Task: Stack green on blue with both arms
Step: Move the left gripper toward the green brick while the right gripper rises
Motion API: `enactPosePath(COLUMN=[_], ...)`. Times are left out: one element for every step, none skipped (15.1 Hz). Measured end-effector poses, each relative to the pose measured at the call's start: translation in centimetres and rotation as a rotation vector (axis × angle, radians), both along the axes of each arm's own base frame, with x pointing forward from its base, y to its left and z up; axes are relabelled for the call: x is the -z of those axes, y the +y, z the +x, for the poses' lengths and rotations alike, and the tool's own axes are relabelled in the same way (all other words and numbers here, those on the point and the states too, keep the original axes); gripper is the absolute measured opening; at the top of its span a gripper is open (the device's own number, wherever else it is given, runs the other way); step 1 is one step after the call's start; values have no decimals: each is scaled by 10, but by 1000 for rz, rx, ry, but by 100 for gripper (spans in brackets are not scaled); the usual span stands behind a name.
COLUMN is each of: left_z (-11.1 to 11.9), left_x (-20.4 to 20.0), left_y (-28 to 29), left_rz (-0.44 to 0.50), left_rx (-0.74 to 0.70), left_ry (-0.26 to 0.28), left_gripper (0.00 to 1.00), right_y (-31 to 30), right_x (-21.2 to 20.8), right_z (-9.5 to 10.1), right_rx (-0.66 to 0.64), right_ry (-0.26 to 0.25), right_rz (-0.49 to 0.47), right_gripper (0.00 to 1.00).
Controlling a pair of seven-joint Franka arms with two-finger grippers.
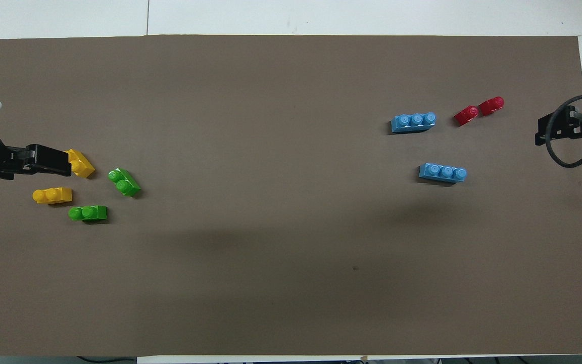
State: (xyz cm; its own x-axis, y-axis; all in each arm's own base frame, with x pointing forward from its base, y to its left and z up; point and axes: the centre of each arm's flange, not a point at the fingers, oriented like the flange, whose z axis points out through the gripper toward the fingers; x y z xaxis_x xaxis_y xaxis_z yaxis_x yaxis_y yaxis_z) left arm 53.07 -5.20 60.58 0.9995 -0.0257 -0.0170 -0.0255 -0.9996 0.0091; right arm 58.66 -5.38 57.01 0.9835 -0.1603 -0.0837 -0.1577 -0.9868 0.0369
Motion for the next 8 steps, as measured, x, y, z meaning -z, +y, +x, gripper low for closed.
enactPosePath(left_z=[0,0,0,0,0,0,0,1], left_x=[0,0,0,0,0,0,0,-1], left_y=[0,0,0,0,0,1,1,2], left_rz=[0,0,0,0,0,0,0,0], left_rx=[0,0,0,0,0,-1,-4,-14], left_ry=[0,-1,-1,-1,-2,-2,-2,-3], left_gripper=[100,100,100,100,100,100,100,100], right_y=[0,-1,-2,-3,-3,-3,-3,-3], right_x=[0,0,0,1,1,1,1,1], right_z=[0,0,0,0,0,0,-1,-1], right_rx=[1,2,4,5,6,6,6,6], right_ry=[0,1,1,1,2,2,2,3], right_rz=[0,0,0,0,0,0,0,0], right_gripper=[100,100,100,100,100,100,100,100])
